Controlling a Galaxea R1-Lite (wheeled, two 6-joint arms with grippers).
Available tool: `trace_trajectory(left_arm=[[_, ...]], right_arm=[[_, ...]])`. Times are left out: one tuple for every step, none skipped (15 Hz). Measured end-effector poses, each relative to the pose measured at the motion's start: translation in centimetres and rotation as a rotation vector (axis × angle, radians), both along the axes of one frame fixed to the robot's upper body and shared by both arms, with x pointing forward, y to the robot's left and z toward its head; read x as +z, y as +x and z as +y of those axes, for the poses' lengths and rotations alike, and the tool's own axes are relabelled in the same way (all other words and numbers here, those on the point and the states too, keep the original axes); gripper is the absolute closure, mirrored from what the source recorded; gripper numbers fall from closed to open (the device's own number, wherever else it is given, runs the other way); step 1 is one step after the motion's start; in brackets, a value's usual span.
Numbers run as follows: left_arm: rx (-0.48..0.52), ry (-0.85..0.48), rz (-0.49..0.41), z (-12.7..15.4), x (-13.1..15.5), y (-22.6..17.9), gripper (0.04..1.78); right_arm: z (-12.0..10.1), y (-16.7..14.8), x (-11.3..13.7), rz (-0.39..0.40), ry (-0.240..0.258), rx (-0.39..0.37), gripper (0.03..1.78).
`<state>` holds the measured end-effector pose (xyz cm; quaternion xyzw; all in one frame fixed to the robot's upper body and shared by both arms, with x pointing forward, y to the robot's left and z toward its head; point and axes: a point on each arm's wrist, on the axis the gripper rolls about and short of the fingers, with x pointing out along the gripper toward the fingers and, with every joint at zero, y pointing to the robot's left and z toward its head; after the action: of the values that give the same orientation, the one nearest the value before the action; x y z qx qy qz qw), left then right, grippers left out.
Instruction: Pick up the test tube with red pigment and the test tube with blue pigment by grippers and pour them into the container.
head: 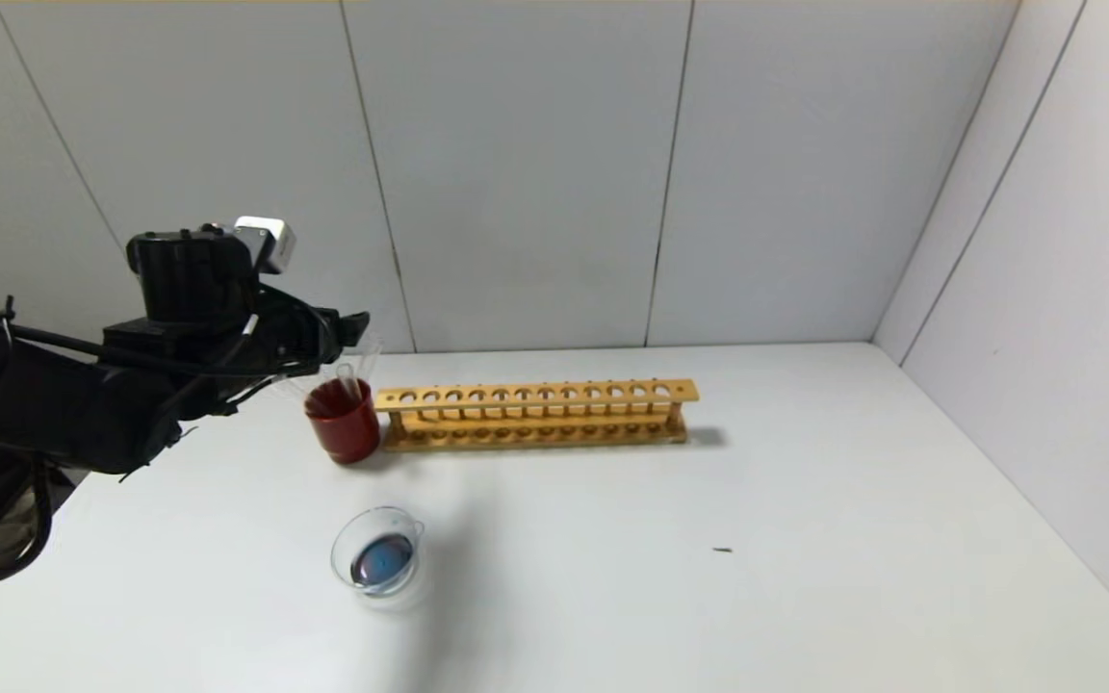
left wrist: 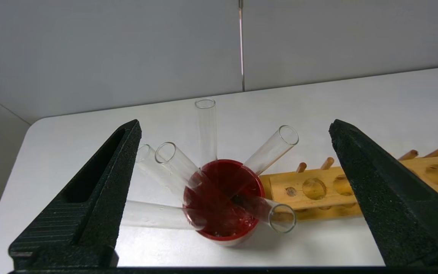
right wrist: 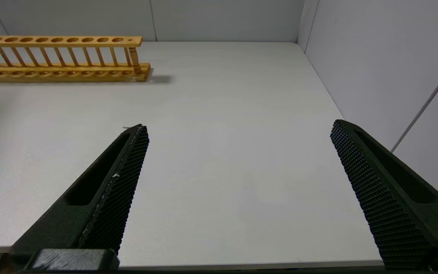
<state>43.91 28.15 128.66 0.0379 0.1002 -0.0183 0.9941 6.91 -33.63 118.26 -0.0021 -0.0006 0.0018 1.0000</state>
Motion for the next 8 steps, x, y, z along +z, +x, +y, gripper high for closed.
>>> trace_trajectory(left_arm=[[0.001, -0.001, -0.010, 0.0, 0.7, -0.3, 0.08], [0.000, -0.002, -0.024, 0.1, 1.2, -0.5, 0.08], [0.000, 0.000, -0.036, 0.1, 1.7, -0.8, 0.08], [-0.001, 0.003, -0.046, 0.2, 2.3, -1.1, 0.08], [-0.001, 0.002, -0.053, 0.2, 3.0, -1.4, 0.08], [0.002, 0.001, -0.060, 0.3, 4.0, -1.9, 0.08], [0.003, 0.001, -0.068, 0.4, 5.1, -2.5, 0.08], [0.005, 0.000, -0.077, 0.5, 6.2, -3.3, 0.08]], right_arm=[[0.0, 0.0, 0.0, 0.000, 0.000, 0.000, 0.06], [0.0, 0.0, 0.0, 0.000, 0.000, 0.000, 0.06], [0.0, 0.0, 0.0, 0.000, 0.000, 0.000, 0.06], [0.0, 0.0, 0.0, 0.000, 0.000, 0.000, 0.06], [0.0, 0.0, 0.0, 0.000, 0.000, 0.000, 0.06], [0.0, 0.0, 0.0, 0.000, 0.000, 0.000, 0.06], [0.0, 0.0, 0.0, 0.000, 0.000, 0.000, 0.06], [0.0, 0.0, 0.0, 0.000, 0.000, 0.000, 0.06]])
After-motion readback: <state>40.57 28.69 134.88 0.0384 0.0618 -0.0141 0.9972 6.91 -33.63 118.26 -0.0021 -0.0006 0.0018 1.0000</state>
